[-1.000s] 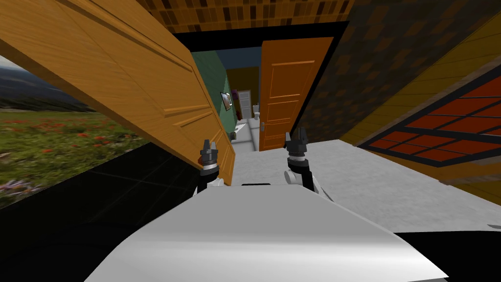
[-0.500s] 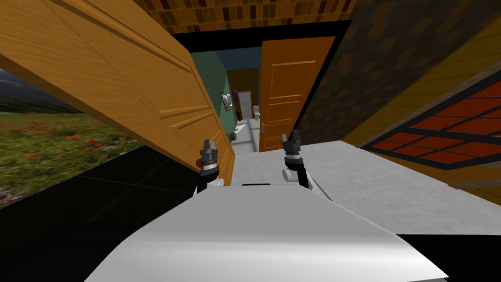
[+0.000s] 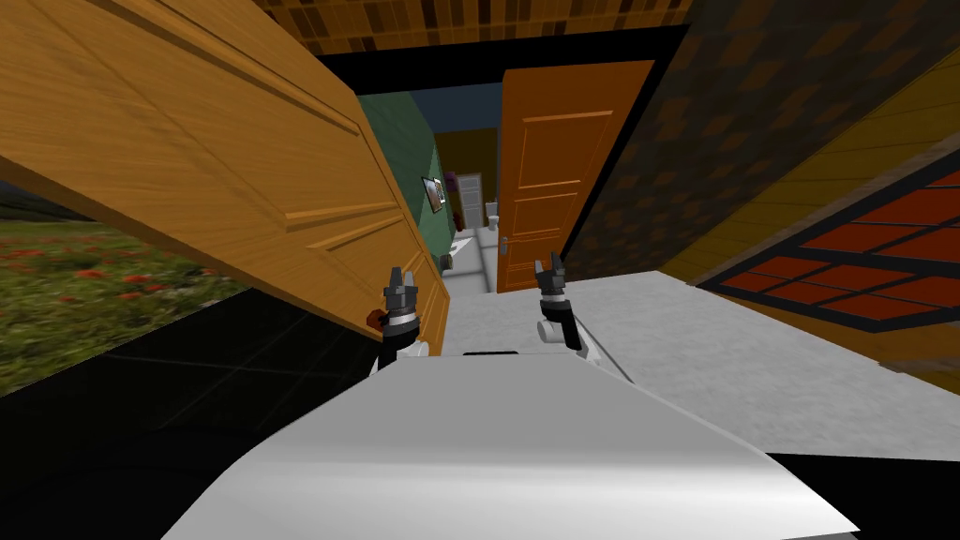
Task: Pull the door open
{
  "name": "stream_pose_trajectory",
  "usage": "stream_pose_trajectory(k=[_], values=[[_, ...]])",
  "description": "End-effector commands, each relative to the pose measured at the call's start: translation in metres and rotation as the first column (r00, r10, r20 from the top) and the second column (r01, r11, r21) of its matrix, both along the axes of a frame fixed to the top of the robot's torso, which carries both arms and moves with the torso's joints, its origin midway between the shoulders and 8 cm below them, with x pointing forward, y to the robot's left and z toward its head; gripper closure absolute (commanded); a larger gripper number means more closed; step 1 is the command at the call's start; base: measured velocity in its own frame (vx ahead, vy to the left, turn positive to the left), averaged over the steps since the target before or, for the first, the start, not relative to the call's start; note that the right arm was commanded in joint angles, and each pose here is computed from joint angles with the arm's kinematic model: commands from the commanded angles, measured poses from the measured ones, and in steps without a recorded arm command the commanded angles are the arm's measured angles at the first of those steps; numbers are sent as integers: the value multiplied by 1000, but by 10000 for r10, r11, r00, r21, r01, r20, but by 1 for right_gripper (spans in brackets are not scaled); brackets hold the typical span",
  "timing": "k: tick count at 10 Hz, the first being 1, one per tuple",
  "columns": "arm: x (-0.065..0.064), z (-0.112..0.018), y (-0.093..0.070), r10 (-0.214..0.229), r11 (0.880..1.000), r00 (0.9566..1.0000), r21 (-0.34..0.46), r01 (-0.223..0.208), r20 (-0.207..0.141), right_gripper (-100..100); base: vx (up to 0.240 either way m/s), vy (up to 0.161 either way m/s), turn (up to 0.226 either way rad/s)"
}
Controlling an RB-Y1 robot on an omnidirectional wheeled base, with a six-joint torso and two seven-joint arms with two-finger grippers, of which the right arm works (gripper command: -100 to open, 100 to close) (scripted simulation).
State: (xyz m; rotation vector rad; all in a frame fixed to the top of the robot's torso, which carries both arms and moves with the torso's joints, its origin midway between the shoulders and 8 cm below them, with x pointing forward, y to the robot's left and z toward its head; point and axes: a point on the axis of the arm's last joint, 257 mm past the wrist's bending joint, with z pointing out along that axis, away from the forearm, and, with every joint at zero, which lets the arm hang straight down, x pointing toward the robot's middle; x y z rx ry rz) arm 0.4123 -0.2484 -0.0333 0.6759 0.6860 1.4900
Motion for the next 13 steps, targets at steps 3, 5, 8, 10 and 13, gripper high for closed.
stream_pose_trajectory(k=[3,5,8,10,13], values=[[31,-24,1,126,9999,9984,-2,-126,-552,-100,101,-33,17],[40,-36,1,147,9999,9965,2,-148,-821,-100,63,-22,11],[59,-57,1,193,9998,9915,7,-193,-1290,-100,59,-23,13],[68,-68,2,212,9998,9882,8,-213,-1520,-100,71,-30,15],[84,-82,2,256,9997,9823,4,-260,-1854,-100,51,-16,9]])
